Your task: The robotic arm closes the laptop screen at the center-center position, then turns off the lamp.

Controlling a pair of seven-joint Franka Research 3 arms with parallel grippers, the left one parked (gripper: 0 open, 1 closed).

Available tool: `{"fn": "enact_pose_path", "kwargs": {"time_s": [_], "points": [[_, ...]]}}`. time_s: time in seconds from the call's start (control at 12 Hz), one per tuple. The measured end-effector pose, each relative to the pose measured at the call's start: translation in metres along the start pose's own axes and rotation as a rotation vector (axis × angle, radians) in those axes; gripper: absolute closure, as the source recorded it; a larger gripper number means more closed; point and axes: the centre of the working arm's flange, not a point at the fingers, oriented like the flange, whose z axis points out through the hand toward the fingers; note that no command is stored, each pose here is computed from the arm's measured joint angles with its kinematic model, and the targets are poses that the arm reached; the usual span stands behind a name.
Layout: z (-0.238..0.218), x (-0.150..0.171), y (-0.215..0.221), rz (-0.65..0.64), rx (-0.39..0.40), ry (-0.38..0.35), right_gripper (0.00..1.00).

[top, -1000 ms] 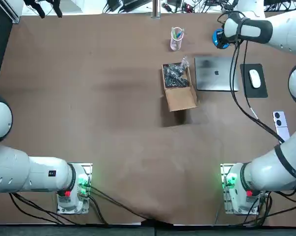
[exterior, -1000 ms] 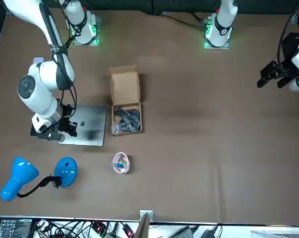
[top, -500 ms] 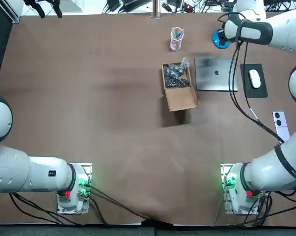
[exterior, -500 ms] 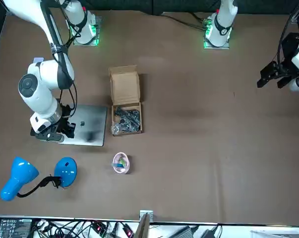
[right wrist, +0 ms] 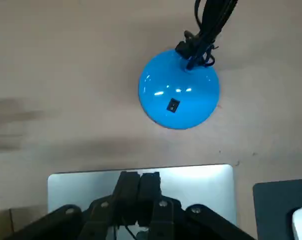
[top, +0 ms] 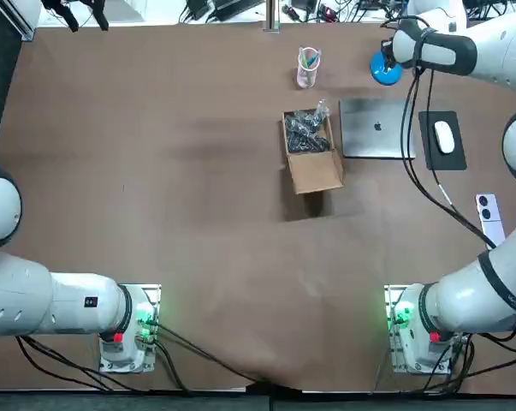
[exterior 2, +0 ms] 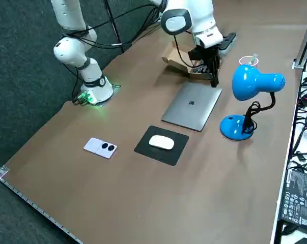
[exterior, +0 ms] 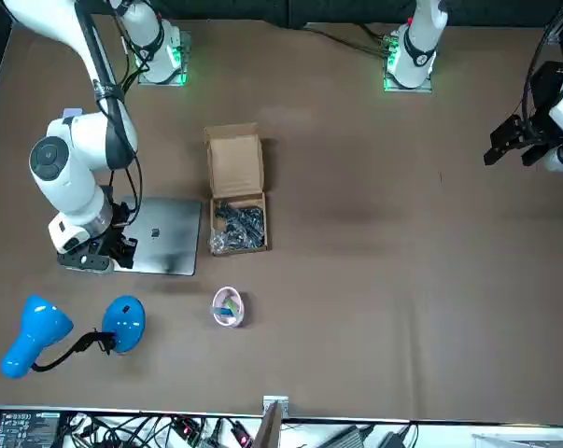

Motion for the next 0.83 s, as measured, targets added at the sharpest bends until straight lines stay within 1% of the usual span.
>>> {"fn": "enact_pose_path", "kwargs": {"time_s": [0.25, 0.42, 0.67, 0.83], "points": [[-0.004, 0.0, -0.014, 0.039, -0.038, 0.024, 0.98], [-0.005, -0.005, -0.033, 0.065, -0.077, 0.033, 0.98], [-0.007, -0.014, -0.061, 0.123, -0.153, 0.088, 0.98], [-0.005, -0.018, -0.076, 0.152, -0.186, 0.124, 0.98]]}}
